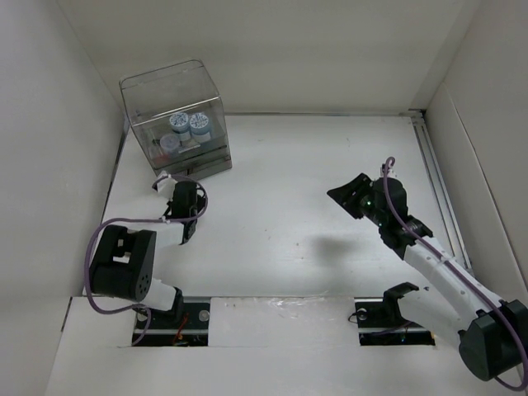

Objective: Sort the stationery into containers
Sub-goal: Close the drawer

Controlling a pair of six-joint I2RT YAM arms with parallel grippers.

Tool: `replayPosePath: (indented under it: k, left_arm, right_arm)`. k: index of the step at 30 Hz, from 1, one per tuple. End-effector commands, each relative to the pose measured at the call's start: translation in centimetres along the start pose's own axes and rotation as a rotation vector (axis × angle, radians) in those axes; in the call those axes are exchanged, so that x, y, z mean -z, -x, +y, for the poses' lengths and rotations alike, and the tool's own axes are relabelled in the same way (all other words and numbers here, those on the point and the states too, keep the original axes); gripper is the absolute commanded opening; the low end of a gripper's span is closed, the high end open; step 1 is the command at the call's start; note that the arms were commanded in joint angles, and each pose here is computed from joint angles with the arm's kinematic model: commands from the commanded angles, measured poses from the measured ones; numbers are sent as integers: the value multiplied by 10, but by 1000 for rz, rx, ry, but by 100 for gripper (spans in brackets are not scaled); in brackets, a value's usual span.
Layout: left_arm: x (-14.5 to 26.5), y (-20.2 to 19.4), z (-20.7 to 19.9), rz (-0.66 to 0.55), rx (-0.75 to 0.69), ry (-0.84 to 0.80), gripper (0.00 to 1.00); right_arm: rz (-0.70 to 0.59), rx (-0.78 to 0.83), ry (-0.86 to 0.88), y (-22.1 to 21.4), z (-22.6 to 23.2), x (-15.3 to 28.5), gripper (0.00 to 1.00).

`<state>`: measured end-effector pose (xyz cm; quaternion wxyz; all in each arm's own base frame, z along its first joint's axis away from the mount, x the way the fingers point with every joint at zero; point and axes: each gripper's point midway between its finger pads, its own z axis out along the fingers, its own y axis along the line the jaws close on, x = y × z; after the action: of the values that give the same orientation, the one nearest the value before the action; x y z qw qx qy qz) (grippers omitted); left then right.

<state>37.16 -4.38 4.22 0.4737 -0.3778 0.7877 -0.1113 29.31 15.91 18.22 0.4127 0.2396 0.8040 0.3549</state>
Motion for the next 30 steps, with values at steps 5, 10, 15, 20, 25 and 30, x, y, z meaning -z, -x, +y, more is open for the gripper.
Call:
replayPosePath:
  k: [5, 10, 15, 20, 25, 30]
  left_arm:
    - [9, 43, -19, -156, 204, -57, 0]
    - [-8, 50, -19, -165, 276, -4, 0]
    - [-24, 69, -10, -203, 320, 35, 0]
    - [-31, 90, -14, -255, 312, 35, 2]
    - [-32, 93, -20, -273, 295, -8, 19]
    - [-25, 80, -12, -242, 302, -23, 24]
  right_arm:
    - [-26, 22, 41, 5, 10, -3, 51]
    - [-37, 32, 58, 8, 14, 1, 51]
    - [-43, 32, 65, 9, 16, 2, 51]
    - [-35, 33, 70, 8, 17, 3, 51]
    - [-35, 33, 70, 8, 17, 3, 51]
    - [-20, 36, 80, 4, 20, 3, 51]
